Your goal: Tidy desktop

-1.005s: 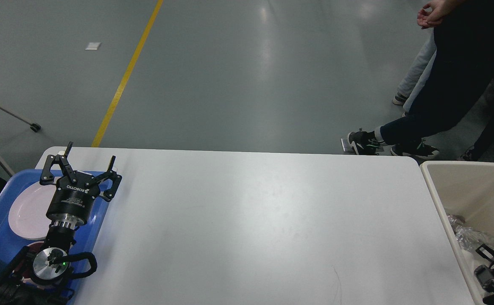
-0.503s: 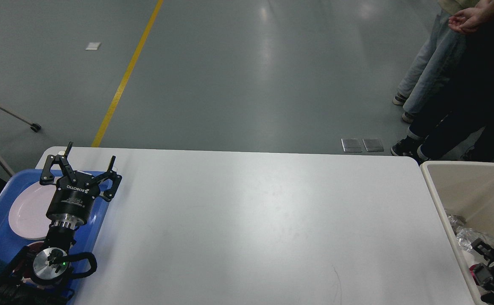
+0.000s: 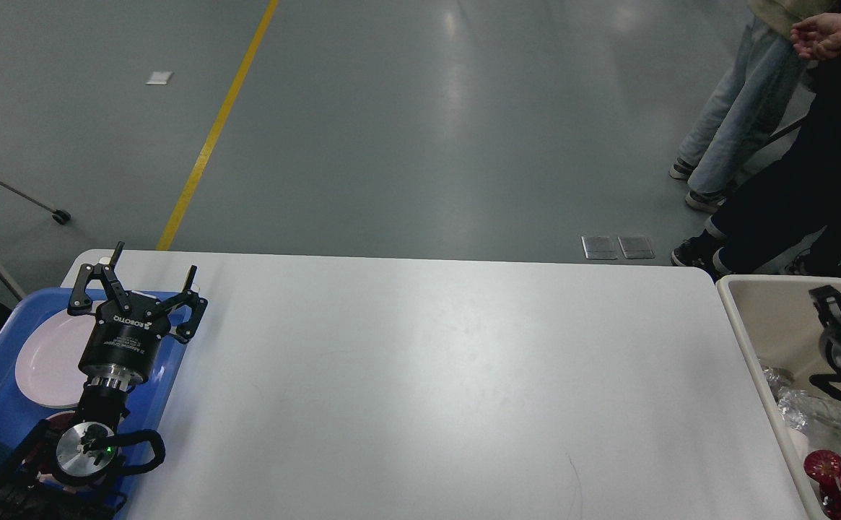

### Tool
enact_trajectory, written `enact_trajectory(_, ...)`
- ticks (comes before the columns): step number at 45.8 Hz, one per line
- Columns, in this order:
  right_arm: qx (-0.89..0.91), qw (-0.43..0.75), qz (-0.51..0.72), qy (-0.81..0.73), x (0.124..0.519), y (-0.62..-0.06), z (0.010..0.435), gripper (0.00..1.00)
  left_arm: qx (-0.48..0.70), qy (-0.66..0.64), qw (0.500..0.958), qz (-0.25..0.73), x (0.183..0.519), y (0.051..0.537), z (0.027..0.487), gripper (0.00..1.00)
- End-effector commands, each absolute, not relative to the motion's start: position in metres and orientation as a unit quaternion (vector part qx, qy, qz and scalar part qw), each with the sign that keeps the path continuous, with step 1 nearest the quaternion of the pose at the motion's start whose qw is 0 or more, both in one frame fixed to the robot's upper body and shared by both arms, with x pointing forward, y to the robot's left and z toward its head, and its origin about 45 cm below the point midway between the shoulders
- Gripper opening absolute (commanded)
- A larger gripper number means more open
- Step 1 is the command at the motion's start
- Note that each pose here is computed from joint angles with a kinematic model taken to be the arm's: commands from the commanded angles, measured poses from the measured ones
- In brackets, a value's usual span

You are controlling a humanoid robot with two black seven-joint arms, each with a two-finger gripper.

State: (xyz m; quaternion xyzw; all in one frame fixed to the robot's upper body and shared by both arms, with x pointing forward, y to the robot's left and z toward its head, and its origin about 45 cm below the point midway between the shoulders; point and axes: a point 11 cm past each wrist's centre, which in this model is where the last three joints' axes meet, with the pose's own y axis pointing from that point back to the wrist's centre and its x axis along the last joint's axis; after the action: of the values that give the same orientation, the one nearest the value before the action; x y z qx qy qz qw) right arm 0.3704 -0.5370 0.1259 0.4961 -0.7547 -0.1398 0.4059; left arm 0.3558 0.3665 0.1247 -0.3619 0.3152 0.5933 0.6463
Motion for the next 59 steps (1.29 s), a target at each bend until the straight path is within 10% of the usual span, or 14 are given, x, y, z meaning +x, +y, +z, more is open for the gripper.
enact_trajectory(1, 0.534, 0.155, -0.201, -0.806, 0.407, -0.513, 0.17, 1.0, -0.362, 0.315, 0.646, 0.593, 0.356, 0.366, 0.125, 0.97)
enact_trajectory(24, 0.612, -0.129, -0.254, -0.738, 0.38, -0.367, 0.124, 1.0, -0.362, 0.315, 0.646, 0.593, 0.356, 0.366, 0.125, 0.97)
enact_trajectory(59, 0.599, -0.232, -0.246, -0.725, 0.359, -0.334, 0.118, 1.0, -0.362, 0.315, 0.646, 0.594, 0.356, 0.367, 0.125, 0.97)
